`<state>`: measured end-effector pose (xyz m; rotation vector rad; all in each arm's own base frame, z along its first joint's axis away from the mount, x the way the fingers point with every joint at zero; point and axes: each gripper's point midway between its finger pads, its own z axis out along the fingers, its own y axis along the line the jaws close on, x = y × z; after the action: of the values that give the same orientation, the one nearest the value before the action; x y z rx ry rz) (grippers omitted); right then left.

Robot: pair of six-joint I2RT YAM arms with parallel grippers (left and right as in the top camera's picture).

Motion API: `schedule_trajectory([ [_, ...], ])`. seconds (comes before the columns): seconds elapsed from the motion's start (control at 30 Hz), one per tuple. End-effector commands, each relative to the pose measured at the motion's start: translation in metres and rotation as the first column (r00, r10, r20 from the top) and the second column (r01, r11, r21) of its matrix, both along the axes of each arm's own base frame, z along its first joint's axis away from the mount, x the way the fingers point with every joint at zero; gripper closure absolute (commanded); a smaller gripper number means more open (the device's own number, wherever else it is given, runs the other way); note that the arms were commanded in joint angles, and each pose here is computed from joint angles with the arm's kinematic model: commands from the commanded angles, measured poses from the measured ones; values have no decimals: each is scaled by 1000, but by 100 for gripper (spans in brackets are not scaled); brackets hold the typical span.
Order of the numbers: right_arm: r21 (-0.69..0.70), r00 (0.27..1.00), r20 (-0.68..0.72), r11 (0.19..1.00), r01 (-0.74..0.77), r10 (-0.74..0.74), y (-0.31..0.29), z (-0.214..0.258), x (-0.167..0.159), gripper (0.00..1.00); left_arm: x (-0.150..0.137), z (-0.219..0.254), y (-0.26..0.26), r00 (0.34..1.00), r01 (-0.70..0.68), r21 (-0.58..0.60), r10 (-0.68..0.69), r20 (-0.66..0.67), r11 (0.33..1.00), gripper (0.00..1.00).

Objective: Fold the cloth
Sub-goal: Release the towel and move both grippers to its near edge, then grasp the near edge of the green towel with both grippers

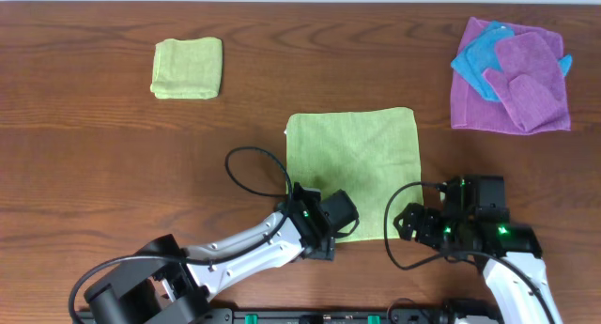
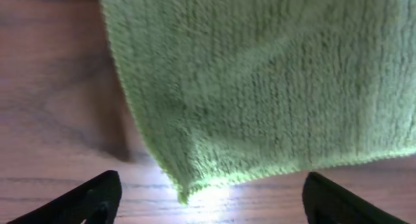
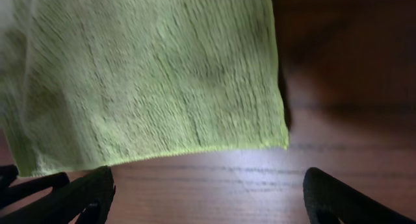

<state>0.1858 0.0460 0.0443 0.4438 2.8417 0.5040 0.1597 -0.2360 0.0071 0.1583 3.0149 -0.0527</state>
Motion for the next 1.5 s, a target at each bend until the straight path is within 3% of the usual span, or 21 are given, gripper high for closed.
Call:
schedule_trajectory([
  [0.0, -10, 1000, -9, 1000, 8, -8, -3, -5, -1, 7, 9, -5, 6, 996, -77, 25, 76, 53, 997, 11],
  [0.2, -6, 999, 0, 999, -33, 33, 0, -4, -2, 9, 5, -29, -4, 996, -92, 6, 92, 0, 996, 8],
  [0.3, -7, 999, -4, 999, -47, 47, 0, -4, -4, 9, 5, -31, -3, 994, -108, 9, 108, -8, 994, 15],
  [0.37, -8, 998, -1, 998, -59, 59, 0, -4, -4, 10, 5, -31, -2, 993, -122, 8, 122, -7, 993, 37],
  [0.4, -8, 998, -3, 998, -59, 59, 0, -5, -4, 11, 5, -31, -3, 992, -123, 7, 123, -8, 992, 61],
  [0.43, -8, 998, -7, 998, -59, 59, 0, -5, -5, 12, 5, -31, -2, 992, -123, 9, 123, -8, 992, 66],
  [0.47, -7, 998, -16, 998, -58, 58, 0, -5, -7, 14, 5, -31, -3, 992, -123, 8, 123, -9, 992, 66],
  [0.6, 18, 998, -61, 1000, 3, -1, 2, -6, -13, 17, 5, -31, -2, 992, -129, 8, 129, -9, 992, 26],
  [0.67, 24, 995, -95, 999, 31, -29, 2, -7, -19, 16, 4, -31, -2, 992, -129, 11, 129, -10, 992, 12],
  [0.8, 18, 981, -177, 996, 88, -83, 1, -10, -34, 23, 4, -31, -1, 992, -129, 14, 129, -12, 992, 12],
  [1.0, -2, 985, -141, 995, 98, -98, -4, -12, -23, 33, 1, -32, 4, 991, -130, 35, 131, -20, 991, 12],
  [1.27, -7, 958, -265, 994, 110, -108, -3, -44, -21, 31, 7, -32, 8, 988, -151, 35, 152, -20, 988, 11],
  [1.47, -6, 958, -268, 994, 105, -102, -4, -60, -10, 34, 7, -32, 8, 988, -152, 34, 153, -20, 988, 10],
])
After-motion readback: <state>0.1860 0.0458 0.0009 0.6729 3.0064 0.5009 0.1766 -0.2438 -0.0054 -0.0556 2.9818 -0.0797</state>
